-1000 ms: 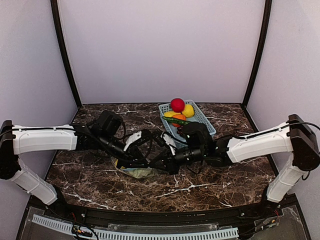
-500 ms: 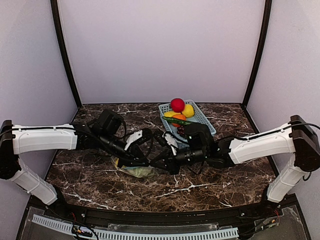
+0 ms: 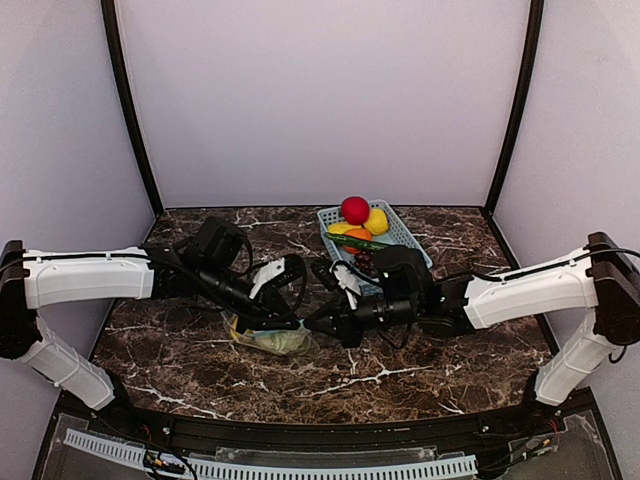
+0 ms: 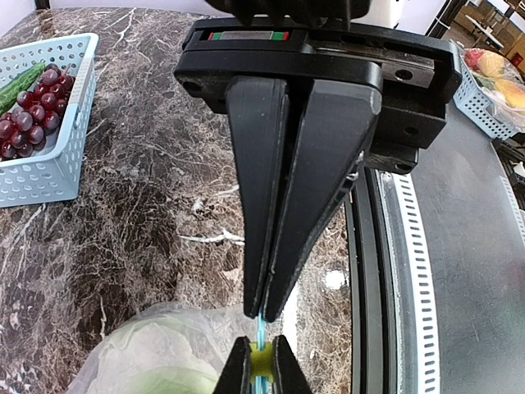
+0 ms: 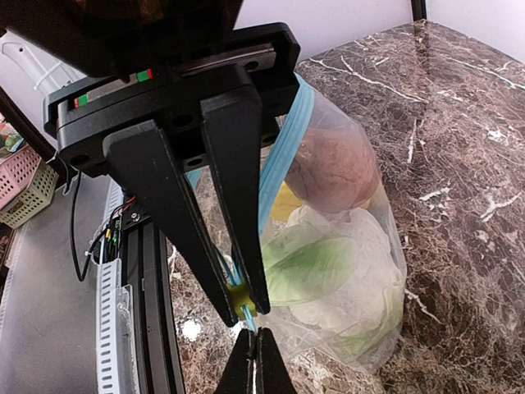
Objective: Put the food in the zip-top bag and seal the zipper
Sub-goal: Zip the zipper of the food storage bag.
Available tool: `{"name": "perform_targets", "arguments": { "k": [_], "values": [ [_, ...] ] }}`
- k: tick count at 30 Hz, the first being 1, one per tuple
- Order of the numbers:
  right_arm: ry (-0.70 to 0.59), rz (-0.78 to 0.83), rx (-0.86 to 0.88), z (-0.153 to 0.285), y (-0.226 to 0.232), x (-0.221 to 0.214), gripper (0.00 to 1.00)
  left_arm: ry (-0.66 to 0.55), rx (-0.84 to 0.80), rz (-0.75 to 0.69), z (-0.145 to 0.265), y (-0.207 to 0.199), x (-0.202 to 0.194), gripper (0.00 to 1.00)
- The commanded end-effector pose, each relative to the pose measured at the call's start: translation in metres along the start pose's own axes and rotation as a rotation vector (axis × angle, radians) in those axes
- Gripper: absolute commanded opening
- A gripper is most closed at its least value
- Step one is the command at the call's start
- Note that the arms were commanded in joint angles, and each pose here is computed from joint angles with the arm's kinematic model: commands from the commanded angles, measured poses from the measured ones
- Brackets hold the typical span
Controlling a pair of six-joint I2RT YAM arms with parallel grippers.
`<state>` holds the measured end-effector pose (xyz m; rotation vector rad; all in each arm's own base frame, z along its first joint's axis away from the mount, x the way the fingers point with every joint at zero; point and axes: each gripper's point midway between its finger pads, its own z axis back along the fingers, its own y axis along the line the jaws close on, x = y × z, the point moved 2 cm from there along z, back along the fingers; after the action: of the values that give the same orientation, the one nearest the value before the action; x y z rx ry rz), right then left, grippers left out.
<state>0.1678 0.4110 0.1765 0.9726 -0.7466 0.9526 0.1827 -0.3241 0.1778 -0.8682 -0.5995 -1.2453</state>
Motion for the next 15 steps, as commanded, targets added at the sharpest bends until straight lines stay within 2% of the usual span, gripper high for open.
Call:
{"name": "perform_targets", "arguments": {
  "k": [1, 15],
  "values": [
    [-0.025, 0.014, -0.074, 0.011, -0.009, 0.005, 0.0, 0.028, 0.009, 0.004, 0.009, -0.005, -0.003, 0.01],
    [-0.027, 0.021, -0.193, 0.027, -0.02, 0.011, 0.0, 0.032, 0.021, -0.005, 0.011, -0.005, -0.004, 0.01]
  ]
}}
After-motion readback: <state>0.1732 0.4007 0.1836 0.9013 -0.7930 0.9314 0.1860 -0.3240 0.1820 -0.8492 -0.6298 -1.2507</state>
